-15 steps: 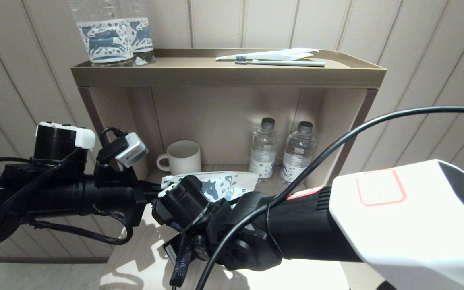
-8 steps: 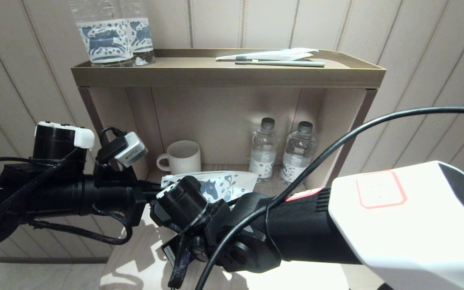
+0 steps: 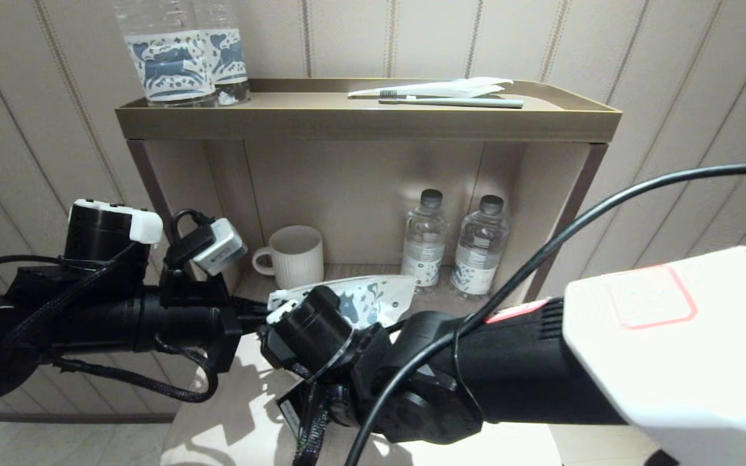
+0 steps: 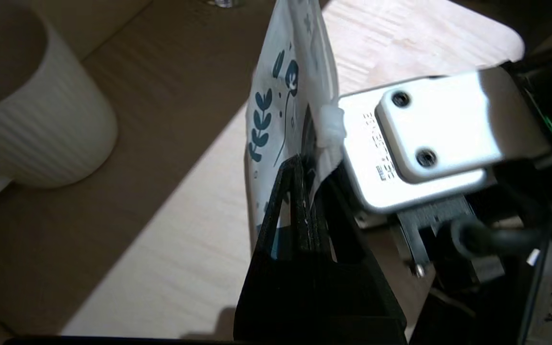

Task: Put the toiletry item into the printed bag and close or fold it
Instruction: Pick up the toothpaste

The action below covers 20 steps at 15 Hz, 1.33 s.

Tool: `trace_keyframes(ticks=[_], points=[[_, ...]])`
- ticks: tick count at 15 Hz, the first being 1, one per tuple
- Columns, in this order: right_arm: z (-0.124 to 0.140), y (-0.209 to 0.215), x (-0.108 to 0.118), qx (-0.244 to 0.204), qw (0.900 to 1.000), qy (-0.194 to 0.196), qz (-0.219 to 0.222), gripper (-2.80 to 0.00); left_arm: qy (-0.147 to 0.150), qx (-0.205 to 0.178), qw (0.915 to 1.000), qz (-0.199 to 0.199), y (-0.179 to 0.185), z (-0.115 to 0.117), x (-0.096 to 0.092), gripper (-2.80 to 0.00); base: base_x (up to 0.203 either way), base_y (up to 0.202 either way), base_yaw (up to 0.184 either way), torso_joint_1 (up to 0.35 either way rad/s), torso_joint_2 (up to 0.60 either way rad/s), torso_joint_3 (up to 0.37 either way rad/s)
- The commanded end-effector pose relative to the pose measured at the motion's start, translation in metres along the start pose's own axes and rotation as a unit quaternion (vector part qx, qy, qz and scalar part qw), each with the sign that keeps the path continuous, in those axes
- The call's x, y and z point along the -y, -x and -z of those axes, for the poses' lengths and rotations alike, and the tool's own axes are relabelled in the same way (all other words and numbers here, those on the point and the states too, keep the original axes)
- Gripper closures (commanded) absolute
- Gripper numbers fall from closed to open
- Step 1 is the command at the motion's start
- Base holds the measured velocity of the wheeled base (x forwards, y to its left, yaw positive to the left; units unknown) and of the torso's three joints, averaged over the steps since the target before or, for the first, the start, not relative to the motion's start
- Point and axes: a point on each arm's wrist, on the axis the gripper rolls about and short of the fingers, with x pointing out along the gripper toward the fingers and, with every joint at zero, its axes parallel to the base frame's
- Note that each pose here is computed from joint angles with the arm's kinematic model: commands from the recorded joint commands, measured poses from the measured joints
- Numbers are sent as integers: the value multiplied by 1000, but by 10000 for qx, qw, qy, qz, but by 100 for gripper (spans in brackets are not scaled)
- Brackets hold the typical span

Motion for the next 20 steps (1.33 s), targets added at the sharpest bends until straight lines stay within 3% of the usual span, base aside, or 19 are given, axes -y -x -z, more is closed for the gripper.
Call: trace_keyframes(ticks=[1,4,8,13,15,20], points=[[4,41,14,72,10000,-55,16,0,1,-11,10000,-50,-1,1,-2,0,0,0,0,0,0,0],[29,108,41,195,9998,-59,84,0,26,-48,10000,-34,-3,3,-3,0,0,0,0,0,0,0],[52,150,93,335,9971,-390,561,0,114,-211,9997,30,-14,12,-7,0,0,0,0,0,0,0],[28,175,112,723,9963,-236,405,0,-109,23,9999,-55,-25,23,-12,0,0,0,0,0,0,0],[16,181,116,598,9978,-221,186,0,-338,54,9994,-37,-24,21,-11,0,0,0,0,0,0,0],[-15,192,133,146,9995,-145,-232,0,-875,276,9946,482,-22,13,5,0,0,0,0,0,0,0]])
